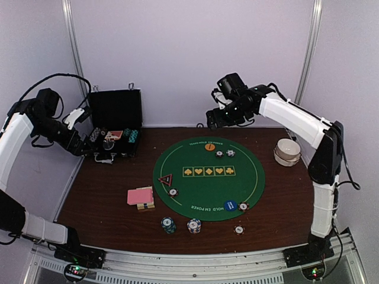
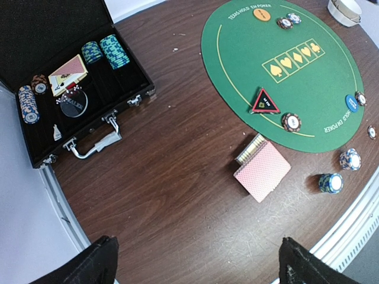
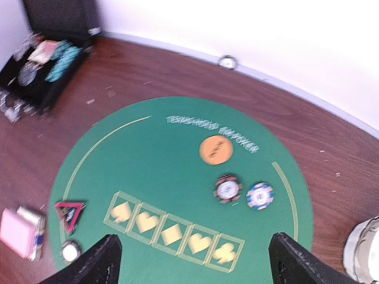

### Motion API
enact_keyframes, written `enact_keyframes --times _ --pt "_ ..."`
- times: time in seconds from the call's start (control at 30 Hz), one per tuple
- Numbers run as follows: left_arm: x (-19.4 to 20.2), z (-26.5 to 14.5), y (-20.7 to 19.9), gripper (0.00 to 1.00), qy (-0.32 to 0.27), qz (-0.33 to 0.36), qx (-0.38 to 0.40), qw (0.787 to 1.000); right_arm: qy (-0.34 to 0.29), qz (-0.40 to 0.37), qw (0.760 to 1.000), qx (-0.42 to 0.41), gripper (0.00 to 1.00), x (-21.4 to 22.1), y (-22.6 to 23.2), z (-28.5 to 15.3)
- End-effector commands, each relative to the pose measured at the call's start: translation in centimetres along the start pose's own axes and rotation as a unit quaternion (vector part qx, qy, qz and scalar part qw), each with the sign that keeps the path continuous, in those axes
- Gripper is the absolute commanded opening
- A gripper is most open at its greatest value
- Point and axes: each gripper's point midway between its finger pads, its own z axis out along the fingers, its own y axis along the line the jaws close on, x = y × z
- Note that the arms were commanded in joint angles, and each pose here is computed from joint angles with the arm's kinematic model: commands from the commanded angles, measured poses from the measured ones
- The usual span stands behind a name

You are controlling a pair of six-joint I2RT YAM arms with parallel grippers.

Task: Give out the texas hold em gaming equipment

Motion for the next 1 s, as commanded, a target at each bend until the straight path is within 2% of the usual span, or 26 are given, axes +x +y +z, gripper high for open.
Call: enact_keyframes --times 0.0,0.2,0.47,0.63,0.97 --pt "-0.5 -0.9 0.1 0.97 -0.013 0.009 -0.01 1.0 0.025 -0.059 0.998 -0.014 0.91 4.2 4.3 -1.4" --pt "-0.5 -0.9 0.0 0.98 -0.013 0.01 -0.008 1.0 0.072 -0.122 0.986 -0.084 0.93 11.3 12.3 -3.5" --pt "-0.3 -0.8 -0.1 0.98 -0.012 0.009 -0.006 1.0 0.139 -0.178 0.964 -0.143 0.94 19.2 18.6 -4.6" --pt "-0.2 -0.8 -0.2 0.97 -0.012 0.007 -0.004 1.0 0.17 -0.183 0.954 -0.165 0.93 22.1 20.5 -4.0" --pt "-0.1 -0.8 -0.3 0.98 -0.013 0.006 -0.004 1.0 0.195 -0.202 0.941 -0.189 0.88 24.8 21.9 -3.5"
